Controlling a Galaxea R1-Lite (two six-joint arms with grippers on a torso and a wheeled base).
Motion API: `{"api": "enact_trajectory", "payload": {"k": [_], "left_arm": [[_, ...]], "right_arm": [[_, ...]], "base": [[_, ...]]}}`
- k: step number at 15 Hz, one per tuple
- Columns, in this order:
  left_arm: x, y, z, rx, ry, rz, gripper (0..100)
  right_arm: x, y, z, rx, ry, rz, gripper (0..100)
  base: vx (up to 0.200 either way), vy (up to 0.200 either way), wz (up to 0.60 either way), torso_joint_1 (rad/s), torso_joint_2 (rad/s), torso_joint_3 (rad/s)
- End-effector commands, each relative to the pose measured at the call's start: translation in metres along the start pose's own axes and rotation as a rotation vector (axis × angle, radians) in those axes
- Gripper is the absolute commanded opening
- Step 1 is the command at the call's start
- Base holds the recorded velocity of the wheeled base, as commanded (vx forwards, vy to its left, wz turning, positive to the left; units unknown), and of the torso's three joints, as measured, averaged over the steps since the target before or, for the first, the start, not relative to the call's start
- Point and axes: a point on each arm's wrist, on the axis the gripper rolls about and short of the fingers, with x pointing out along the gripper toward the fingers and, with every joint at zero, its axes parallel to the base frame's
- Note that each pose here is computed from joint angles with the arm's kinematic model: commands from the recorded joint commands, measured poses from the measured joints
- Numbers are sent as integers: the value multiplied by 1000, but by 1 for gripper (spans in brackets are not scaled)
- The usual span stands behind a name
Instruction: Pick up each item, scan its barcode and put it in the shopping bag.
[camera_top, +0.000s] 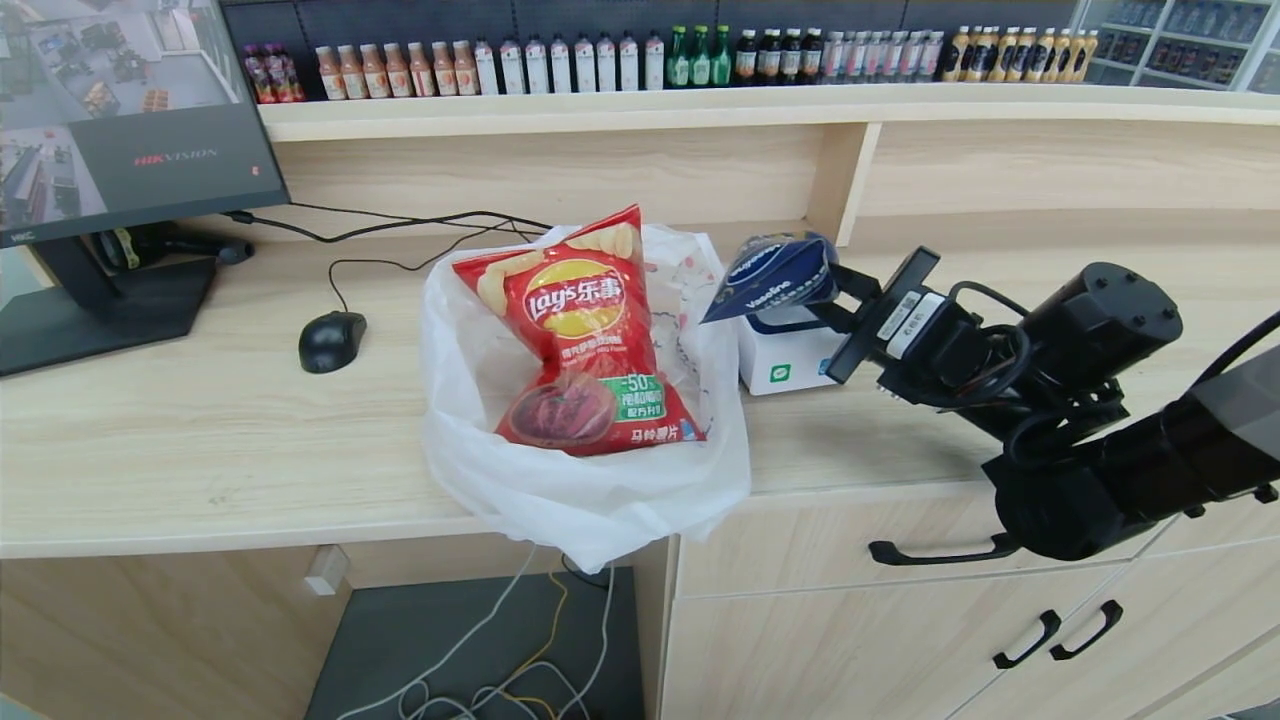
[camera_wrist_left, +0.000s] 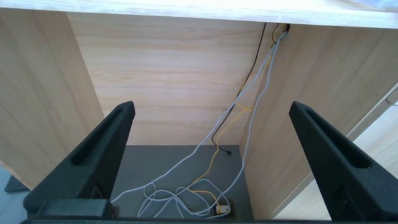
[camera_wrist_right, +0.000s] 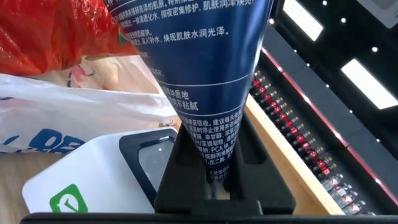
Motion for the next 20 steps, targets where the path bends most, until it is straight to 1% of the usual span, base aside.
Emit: {"api": "enact_trajectory", "payload": {"k": [1, 5, 8, 10, 12, 13, 17, 18, 19, 20], "left_arm": [[0, 0, 0, 0, 0, 2, 100], [0, 0, 0, 0, 0, 0, 100], [0, 0, 0, 0, 0, 0, 100], [0, 0, 0, 0, 0, 2, 100], [0, 0, 0, 0, 0, 2, 100], [0, 0, 0, 0, 0, 0, 100], [0, 0, 0, 0, 0, 0, 100], [0, 0, 0, 0, 0, 0, 100], [0, 0, 0, 0, 0, 2, 100], [0, 0, 0, 0, 0, 0, 100]], "right_arm": [[1, 0, 2, -1, -6, 1, 0], [2, 2, 3, 5, -11, 3, 0], [10, 7, 13, 13, -45, 11, 0], [11, 5, 17, 12, -55, 7, 0], [13, -2, 29, 7, -76, -16, 0], [15, -6, 37, 24, -84, -31, 0], [15, -24, 72, 71, -86, -137, 0], [16, -25, 78, 98, -76, -165, 0], [21, -23, 93, 180, -64, -215, 0], [24, -21, 101, 237, -59, -246, 0]], "base": [[0, 0, 0, 0, 0, 0], [0, 0, 0, 0, 0, 0], [0, 0, 0, 0, 0, 0], [0, 0, 0, 0, 0, 0], [0, 0, 0, 0, 0, 0], [0, 0, 0, 0, 0, 0], [0, 0, 0, 0, 0, 0], [0, 0, 0, 0, 0, 0], [0, 0, 0, 0, 0, 0], [0, 0, 0, 0, 0, 0]]}}
